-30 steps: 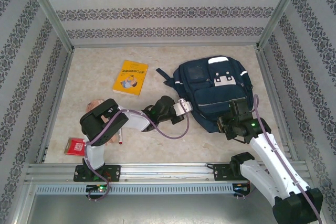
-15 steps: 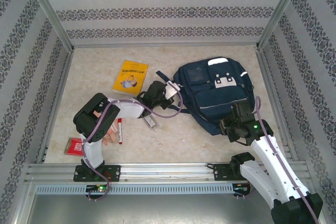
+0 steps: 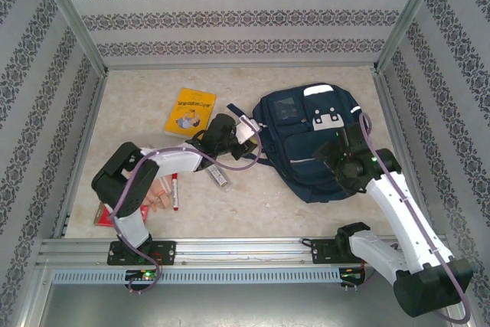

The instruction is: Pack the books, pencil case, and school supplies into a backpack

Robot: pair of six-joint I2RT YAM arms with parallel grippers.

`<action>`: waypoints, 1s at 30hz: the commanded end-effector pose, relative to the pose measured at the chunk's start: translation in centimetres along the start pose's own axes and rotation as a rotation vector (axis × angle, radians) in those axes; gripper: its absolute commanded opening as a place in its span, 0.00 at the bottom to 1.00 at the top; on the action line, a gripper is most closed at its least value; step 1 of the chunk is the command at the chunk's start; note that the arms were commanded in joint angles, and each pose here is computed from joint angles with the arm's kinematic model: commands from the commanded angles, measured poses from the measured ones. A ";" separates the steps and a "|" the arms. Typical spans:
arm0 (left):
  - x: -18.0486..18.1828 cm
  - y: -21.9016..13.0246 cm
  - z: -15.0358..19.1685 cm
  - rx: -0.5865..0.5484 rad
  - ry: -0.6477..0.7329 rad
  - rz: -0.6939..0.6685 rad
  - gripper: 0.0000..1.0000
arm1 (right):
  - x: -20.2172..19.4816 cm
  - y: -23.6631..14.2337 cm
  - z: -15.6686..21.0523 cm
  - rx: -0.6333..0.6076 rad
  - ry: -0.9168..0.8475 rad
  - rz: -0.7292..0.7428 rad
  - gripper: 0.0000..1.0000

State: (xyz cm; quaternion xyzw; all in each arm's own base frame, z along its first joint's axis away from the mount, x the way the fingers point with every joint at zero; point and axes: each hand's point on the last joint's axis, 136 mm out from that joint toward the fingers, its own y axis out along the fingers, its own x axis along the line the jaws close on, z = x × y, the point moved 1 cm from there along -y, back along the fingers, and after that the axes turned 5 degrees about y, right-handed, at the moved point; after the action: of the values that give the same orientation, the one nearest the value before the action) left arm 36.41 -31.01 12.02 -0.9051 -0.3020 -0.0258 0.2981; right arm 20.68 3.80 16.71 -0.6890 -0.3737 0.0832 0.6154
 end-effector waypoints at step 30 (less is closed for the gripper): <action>-4.6 -17.9 9.1 0.501 -0.797 -0.174 0.52 | 1.4 9.3 -2.1 0.087 0.170 -0.126 0.50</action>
State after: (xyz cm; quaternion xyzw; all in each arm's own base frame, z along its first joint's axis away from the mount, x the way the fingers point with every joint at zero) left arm 22.33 -17.71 12.93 -0.7354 -0.4523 0.3451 0.3681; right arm 24.98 3.28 9.26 -0.6456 -0.3521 0.0419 0.6764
